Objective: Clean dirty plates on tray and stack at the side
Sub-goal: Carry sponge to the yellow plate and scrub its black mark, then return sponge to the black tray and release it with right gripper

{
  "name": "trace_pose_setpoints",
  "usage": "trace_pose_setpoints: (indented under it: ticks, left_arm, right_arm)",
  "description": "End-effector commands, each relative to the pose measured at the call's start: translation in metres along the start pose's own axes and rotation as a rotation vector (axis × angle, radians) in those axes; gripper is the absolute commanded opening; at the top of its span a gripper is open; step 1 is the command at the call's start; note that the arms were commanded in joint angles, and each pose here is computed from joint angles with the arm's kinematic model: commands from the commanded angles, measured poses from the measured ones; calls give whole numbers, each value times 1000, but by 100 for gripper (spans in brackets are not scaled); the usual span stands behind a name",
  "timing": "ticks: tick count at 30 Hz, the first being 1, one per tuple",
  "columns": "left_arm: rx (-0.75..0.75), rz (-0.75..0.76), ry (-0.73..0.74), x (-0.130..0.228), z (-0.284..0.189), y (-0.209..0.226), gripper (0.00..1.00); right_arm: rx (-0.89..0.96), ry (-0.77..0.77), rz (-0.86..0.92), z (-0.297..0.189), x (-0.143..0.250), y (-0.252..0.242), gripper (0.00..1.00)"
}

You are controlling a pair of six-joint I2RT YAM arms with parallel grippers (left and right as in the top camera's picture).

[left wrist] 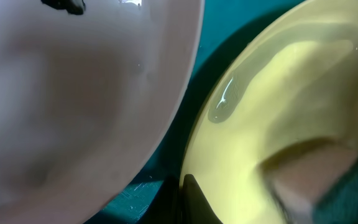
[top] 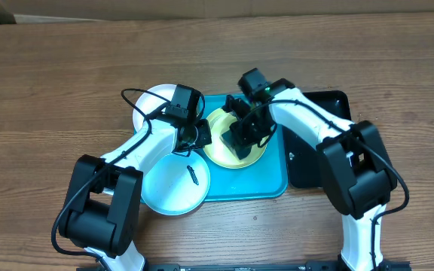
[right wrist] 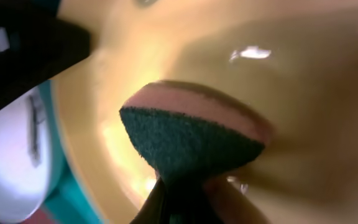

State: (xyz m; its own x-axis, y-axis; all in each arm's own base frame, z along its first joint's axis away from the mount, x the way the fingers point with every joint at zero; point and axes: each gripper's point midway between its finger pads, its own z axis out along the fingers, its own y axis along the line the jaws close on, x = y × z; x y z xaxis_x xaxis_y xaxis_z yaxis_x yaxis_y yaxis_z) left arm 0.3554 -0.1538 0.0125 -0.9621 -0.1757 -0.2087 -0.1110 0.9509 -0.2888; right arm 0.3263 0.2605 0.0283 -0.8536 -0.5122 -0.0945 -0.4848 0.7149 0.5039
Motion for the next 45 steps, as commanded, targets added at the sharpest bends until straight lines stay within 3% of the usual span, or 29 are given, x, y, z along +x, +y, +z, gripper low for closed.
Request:
trace_pose_setpoints:
  ticks: [1,8,17,21,24,30,35,43,44,45]
  left_arm:
    - [8,20,28,8,5,0,4]
    - [8,20,28,8,5,0,4]
    - [6,19,31,8,5,0,4]
    - [5,19,32,8,5,1,5]
    - [5,19,31,8,5,1,12]
    - [6,19,30,8,5,0,14]
    - [5,19,30,8,5,1,14]
    - [2,19,28,8,5,1,14]
    - [2,19,28,8,5,1,14]
    - [2,19,28,8,5,1,14]
  right_arm:
    - [-222,-145,-68,-53,-33,28,4]
    - [-198,-266,-53,-116,-44,20,4]
    - [-136,-254,-21,-112,-40,4,4]
    - [-6,-266,136,-121,-40,-31,4]
    - [22,-276,220,-140,-28,-53,4]
    - [308,-185,494,-163,26,-130,4]
    - [475,-114,530,-164,51,-158,4]
    - [507,-95,543,-141,63,-172,4]
    - [507,-96,544,-138,64,-174,5]
    - [507,-94,544,-135,65,-175,15]
